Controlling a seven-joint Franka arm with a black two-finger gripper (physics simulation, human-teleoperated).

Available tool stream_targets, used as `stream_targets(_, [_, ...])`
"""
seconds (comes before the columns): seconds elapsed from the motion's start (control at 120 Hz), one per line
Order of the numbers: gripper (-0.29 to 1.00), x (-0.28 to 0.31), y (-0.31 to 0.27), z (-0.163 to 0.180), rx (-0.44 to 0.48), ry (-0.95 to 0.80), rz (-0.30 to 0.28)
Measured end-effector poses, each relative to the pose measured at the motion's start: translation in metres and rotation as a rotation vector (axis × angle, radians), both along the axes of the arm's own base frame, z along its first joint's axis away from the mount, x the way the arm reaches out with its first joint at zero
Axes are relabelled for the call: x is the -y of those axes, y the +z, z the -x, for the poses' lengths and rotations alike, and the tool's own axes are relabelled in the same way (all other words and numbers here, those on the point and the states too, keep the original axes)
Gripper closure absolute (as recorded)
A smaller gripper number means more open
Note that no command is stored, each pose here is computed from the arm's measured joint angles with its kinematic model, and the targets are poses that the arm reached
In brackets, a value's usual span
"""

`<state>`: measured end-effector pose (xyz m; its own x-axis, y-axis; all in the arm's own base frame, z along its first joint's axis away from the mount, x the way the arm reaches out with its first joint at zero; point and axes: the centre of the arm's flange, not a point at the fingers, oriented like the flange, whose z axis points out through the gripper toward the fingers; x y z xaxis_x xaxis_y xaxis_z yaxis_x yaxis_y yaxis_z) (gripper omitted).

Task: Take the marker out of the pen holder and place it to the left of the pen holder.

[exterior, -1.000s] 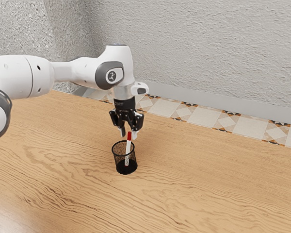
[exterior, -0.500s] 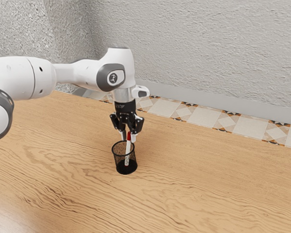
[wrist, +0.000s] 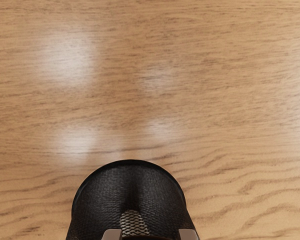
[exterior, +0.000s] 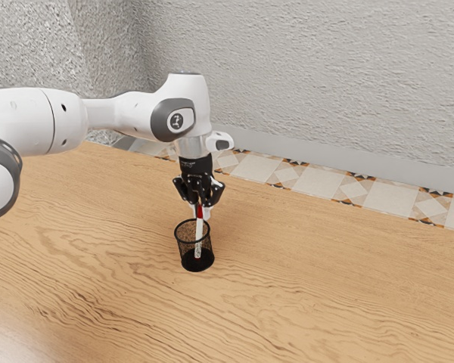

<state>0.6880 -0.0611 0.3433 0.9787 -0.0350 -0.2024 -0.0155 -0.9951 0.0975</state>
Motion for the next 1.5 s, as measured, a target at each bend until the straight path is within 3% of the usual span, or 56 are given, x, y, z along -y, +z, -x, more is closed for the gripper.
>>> stream_targets(0.417, [0.70, 0.000, 0.028, 0.004, 0.037, -0.002, -0.022])
stream_targets(0.683, [0.72, -0.028, 0.095, 0.023, 0.101, 0.038, -0.096])
stream_targets(0.833, [0.72, -0.059, 0.111, 0.030, 0.081, 0.079, -0.148])
stream_targets(1.033, [0.72, -0.088, 0.088, 0.038, -0.047, 0.094, -0.207])
stream_targets(1.292, [0.73, -0.113, 0.035, 0.057, -0.315, 0.082, -0.300])
stream_targets(1.5, [0.72, -0.137, -0.015, 0.064, -0.466, 0.094, -0.328])
